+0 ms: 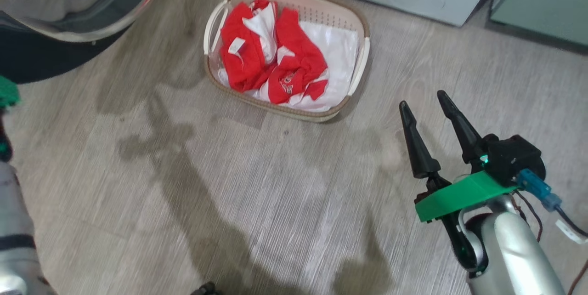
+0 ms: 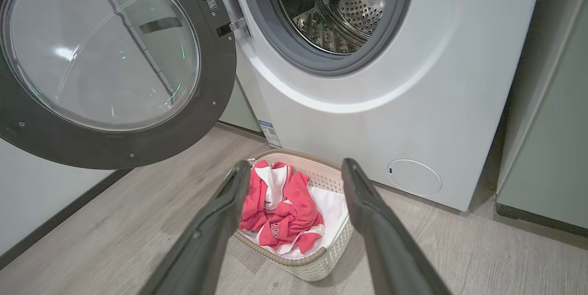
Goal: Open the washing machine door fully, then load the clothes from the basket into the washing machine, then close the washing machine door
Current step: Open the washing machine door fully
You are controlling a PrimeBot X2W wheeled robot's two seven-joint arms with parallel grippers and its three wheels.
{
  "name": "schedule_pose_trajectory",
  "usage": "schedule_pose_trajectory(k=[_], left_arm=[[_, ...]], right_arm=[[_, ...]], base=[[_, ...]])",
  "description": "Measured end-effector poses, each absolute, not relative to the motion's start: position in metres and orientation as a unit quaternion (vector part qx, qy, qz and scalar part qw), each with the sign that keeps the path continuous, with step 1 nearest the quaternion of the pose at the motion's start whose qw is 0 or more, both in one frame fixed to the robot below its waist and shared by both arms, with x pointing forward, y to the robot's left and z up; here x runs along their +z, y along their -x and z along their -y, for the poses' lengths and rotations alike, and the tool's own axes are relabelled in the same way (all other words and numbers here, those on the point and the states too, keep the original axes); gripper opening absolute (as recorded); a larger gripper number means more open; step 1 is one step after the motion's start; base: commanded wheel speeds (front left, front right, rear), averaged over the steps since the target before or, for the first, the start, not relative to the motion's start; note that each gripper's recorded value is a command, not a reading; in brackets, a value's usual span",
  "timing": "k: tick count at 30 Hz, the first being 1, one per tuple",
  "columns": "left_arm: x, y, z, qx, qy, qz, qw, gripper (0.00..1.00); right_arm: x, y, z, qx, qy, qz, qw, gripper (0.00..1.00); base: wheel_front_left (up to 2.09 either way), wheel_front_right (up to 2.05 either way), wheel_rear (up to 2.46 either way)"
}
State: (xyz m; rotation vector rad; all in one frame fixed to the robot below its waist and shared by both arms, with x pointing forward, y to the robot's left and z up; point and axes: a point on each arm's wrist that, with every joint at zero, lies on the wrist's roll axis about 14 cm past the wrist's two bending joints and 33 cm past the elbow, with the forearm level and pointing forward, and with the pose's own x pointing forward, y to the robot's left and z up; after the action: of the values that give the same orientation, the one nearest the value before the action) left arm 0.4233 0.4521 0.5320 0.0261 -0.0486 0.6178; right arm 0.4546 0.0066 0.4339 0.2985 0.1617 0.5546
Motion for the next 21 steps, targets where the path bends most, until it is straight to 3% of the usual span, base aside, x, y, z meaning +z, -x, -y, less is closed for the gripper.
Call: schedule_pose_trajectory(k=[21], left_arm=[[0.534,-0.41,-0.32,0.129,0.003,0.055,0.99,0.0]], right_arm=[[0.497,-0.43,0.036,0.223,-0.146,0.004,0.964,1.0]], base=[[0.0,0.0,0.0]])
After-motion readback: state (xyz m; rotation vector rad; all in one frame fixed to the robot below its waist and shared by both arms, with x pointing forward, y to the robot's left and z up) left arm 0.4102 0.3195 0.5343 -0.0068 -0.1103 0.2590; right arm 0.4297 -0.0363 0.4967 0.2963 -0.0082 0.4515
